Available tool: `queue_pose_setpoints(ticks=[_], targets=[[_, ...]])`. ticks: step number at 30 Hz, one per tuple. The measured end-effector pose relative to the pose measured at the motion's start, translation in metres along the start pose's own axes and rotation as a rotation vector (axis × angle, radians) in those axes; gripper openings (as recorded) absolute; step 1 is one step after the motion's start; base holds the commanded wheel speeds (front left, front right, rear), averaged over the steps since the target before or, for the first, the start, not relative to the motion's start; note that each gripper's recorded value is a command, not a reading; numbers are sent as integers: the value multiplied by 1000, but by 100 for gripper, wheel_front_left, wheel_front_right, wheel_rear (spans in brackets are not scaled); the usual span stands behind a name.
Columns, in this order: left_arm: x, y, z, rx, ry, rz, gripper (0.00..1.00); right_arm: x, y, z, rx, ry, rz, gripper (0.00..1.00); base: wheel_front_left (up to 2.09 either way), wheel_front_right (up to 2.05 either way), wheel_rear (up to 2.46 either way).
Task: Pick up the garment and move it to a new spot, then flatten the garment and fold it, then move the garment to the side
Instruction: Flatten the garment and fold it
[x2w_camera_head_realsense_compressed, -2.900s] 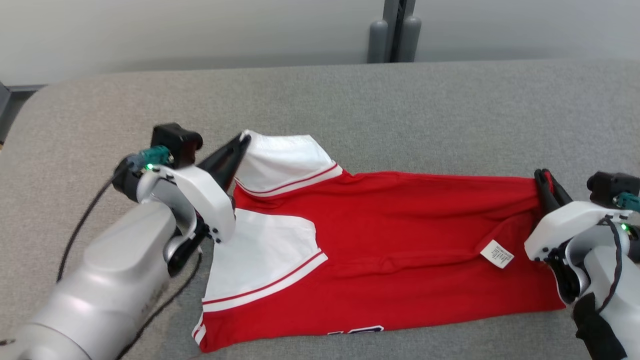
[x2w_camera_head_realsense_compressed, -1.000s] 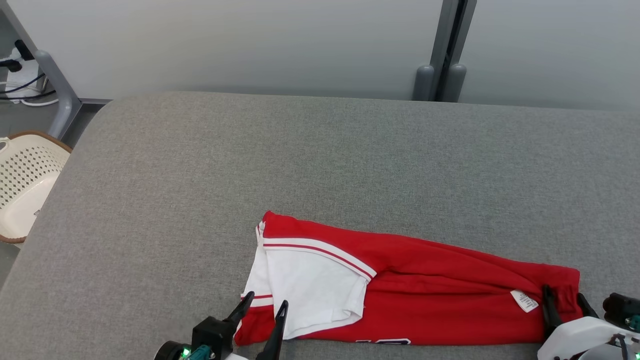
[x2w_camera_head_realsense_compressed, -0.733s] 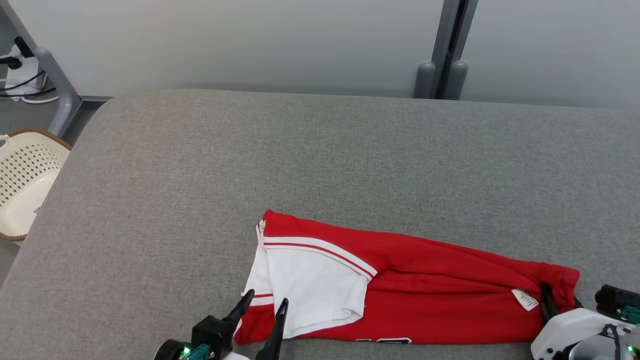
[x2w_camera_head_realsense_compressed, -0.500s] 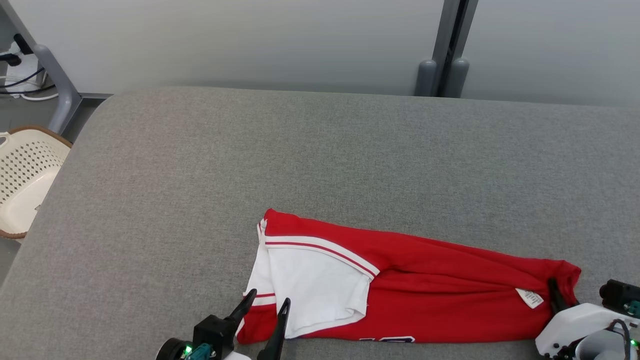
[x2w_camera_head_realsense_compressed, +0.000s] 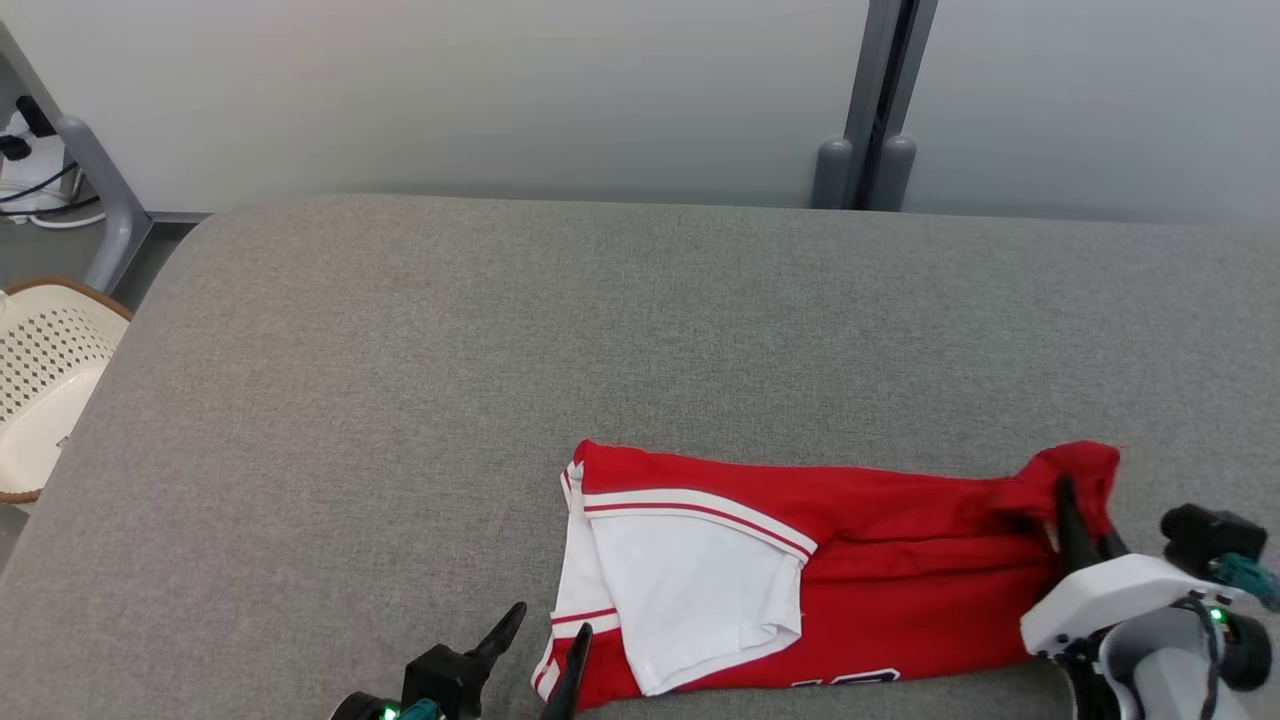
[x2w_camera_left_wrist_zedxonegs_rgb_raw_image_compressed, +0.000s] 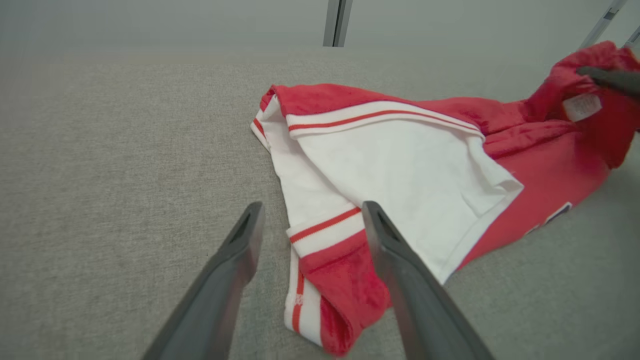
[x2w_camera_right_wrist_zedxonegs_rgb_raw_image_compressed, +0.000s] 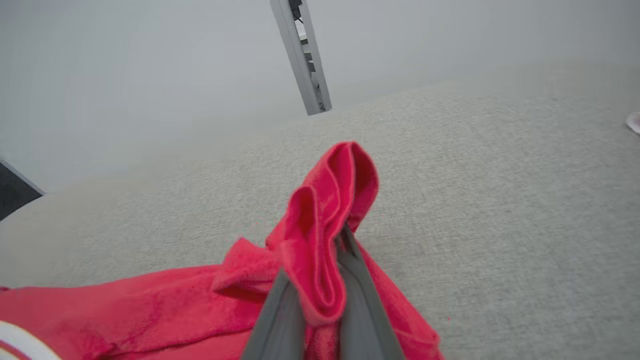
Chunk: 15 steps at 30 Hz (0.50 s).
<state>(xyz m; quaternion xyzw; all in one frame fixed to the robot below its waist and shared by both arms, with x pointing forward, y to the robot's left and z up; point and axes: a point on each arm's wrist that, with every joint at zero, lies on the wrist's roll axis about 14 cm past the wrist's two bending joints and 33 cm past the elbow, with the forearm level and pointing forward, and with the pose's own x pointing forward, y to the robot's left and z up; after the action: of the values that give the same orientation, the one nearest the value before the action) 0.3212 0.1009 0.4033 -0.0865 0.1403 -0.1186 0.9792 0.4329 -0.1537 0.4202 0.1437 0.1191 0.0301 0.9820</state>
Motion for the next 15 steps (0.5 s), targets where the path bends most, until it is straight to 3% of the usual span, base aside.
queue_pose_setpoints(ticks=[13, 15], targets=[[-10, 5, -8, 3, 18, 21, 100, -16, 128, -22, -4, 85, 371, 0, 0, 0, 0], [-14, 11, -4, 1, 2, 48, 100, -22, 162, -31, 3, 126, 471, 0, 0, 0, 0]])
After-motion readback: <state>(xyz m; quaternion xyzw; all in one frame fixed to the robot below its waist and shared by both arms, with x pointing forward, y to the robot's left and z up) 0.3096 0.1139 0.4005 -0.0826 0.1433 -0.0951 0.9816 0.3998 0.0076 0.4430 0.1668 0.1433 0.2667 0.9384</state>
